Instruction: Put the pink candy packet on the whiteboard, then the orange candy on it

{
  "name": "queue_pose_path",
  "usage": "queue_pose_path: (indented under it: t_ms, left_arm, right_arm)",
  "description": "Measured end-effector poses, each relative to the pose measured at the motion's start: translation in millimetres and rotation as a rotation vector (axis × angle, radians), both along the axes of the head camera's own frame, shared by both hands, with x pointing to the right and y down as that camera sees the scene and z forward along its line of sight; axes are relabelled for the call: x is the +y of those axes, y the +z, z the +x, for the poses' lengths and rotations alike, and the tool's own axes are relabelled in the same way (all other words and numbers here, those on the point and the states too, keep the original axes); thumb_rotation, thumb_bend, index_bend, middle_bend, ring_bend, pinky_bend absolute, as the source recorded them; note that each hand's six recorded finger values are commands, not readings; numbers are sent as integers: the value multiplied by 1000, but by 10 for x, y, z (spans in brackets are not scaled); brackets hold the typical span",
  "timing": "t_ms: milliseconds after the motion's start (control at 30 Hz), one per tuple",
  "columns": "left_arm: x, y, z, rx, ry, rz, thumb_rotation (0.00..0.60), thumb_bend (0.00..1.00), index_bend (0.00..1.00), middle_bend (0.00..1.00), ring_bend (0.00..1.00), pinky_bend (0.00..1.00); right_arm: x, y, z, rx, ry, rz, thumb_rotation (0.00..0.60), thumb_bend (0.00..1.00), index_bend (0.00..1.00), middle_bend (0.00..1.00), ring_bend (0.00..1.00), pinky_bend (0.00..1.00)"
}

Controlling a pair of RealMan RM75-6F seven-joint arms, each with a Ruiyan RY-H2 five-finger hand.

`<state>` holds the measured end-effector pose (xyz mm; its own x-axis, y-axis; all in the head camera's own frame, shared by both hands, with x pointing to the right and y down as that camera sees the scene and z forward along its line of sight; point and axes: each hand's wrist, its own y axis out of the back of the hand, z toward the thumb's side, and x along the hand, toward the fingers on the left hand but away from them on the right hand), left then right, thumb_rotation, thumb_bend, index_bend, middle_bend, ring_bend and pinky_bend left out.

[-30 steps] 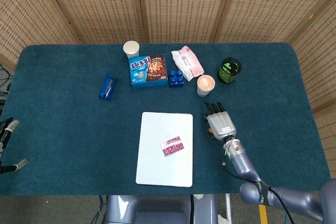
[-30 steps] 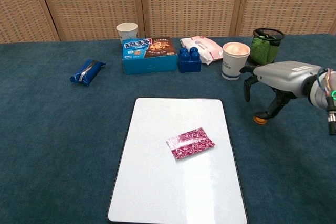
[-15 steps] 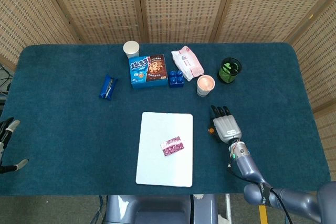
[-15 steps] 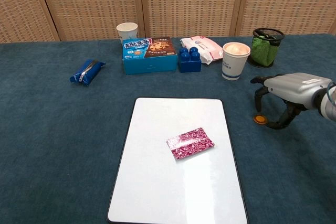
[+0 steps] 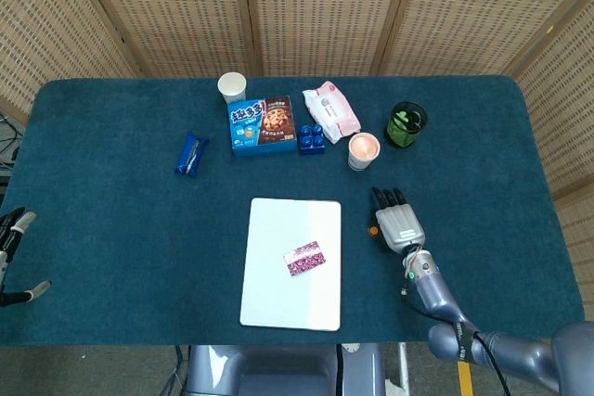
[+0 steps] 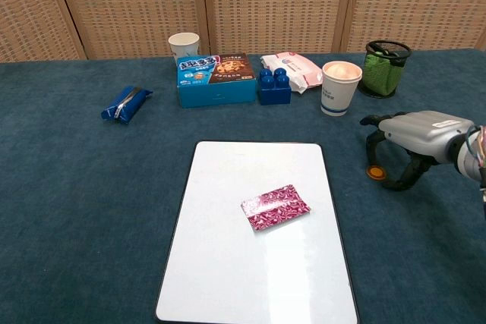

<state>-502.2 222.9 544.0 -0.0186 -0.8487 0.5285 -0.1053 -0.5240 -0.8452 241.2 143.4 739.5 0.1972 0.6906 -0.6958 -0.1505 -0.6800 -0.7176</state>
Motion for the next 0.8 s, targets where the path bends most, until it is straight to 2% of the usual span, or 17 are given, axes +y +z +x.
queue_pose_path:
  t_ms: [200, 400, 800]
  left_arm:
    - [0, 3, -2, -2, 0, -1, 600, 0, 0, 0, 0, 0]
    - [-3, 3, -4, -1, -1, -1, 600, 0, 0, 0, 0, 0]
    - [-3, 1, -5, 0, -1, 0, 600, 0, 0, 0, 0, 0]
  right_arm:
    - [-19, 10, -31, 0, 0, 3, 600, 363, 424, 0, 0, 0]
    - [-6, 33, -33, 3, 3, -6, 600, 363, 552, 0, 0, 0]
    - [-11, -12, -87, -36, 22, -4, 600, 363, 571, 0, 0, 3]
